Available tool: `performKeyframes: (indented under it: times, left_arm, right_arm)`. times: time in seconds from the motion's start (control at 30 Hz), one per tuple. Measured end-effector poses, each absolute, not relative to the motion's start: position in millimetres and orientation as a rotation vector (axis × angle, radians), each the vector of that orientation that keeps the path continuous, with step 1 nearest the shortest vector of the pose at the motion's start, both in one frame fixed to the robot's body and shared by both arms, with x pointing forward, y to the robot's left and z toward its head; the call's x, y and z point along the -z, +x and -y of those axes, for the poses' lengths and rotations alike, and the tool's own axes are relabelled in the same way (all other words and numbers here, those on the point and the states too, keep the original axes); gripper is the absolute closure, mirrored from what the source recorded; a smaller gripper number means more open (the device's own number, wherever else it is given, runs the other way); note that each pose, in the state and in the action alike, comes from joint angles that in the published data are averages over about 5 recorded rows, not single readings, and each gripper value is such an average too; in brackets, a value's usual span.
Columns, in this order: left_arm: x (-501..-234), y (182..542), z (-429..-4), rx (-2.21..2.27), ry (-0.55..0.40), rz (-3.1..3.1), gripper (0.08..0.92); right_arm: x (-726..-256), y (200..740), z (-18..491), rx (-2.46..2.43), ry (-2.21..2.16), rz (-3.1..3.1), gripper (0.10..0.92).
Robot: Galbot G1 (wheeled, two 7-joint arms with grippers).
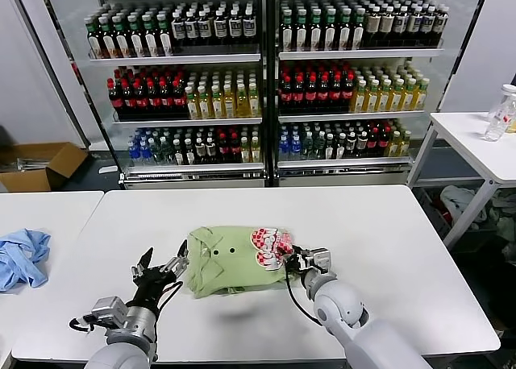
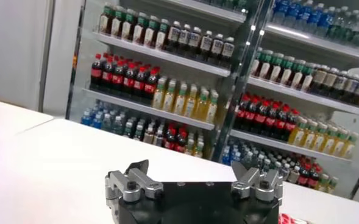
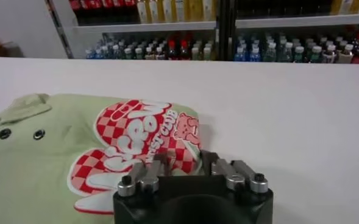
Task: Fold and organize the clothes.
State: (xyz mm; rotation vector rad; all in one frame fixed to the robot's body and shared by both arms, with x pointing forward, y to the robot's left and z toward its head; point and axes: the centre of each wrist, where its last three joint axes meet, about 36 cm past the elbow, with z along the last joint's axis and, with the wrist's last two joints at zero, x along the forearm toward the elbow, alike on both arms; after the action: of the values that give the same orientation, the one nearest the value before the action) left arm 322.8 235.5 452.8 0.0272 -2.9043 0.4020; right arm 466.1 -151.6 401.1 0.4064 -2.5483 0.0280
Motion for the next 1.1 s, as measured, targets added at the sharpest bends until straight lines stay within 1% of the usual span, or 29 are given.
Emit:
performKeyframes:
  times: [0.17,0.3,0.37,0.43,0.47,0.57,0.77,0.93,1.1]
  left_arm:
    - [-455.1,320.2,-237.3,-0.397,0.033,2.908,0.177]
    - [-455.9,316.5,-237.7,-0.395,0.029,2.904,0.177]
    - [-456.5,314.6,-237.6,-0.394,0.026,2.903,0.176]
    - [-457.3,312.5,-237.2,-0.394,0.022,2.903,0.177]
    - [-457.8,311.4,-236.8,-0.393,0.019,2.904,0.177]
    - [-459.5,306.8,-234.6,-0.390,0.006,2.908,0.177]
    - [-465.5,295.6,-231.6,-0.382,-0.010,2.919,0.177]
    - [-470.7,286.5,-231.3,-0.367,-0.011,2.928,0.177]
    - [-476.0,278.4,-231.0,-0.353,-0.009,2.937,0.177]
  right_arm:
    - [-401.3,472.0,160.8,-0.056,0.393,2.555,0.741]
    - [-404.2,476.6,181.2,-0.092,0.363,2.578,0.859]
    - [-407.2,478.2,194.1,-0.114,0.347,2.596,0.896]
    - [-411.8,478.3,206.3,-0.137,0.336,2.623,0.915]
    - [-414.8,477.6,212.0,-0.149,0.331,2.641,0.907]
    - [-423.9,471.5,225.4,-0.182,0.321,2.711,0.849]
    - [-436.0,442.5,238.9,-0.231,0.320,2.858,0.677]
    - [-443.2,408.6,247.5,-0.253,0.286,2.978,0.547]
    - [-448.5,373.5,253.6,-0.270,0.232,3.081,0.400]
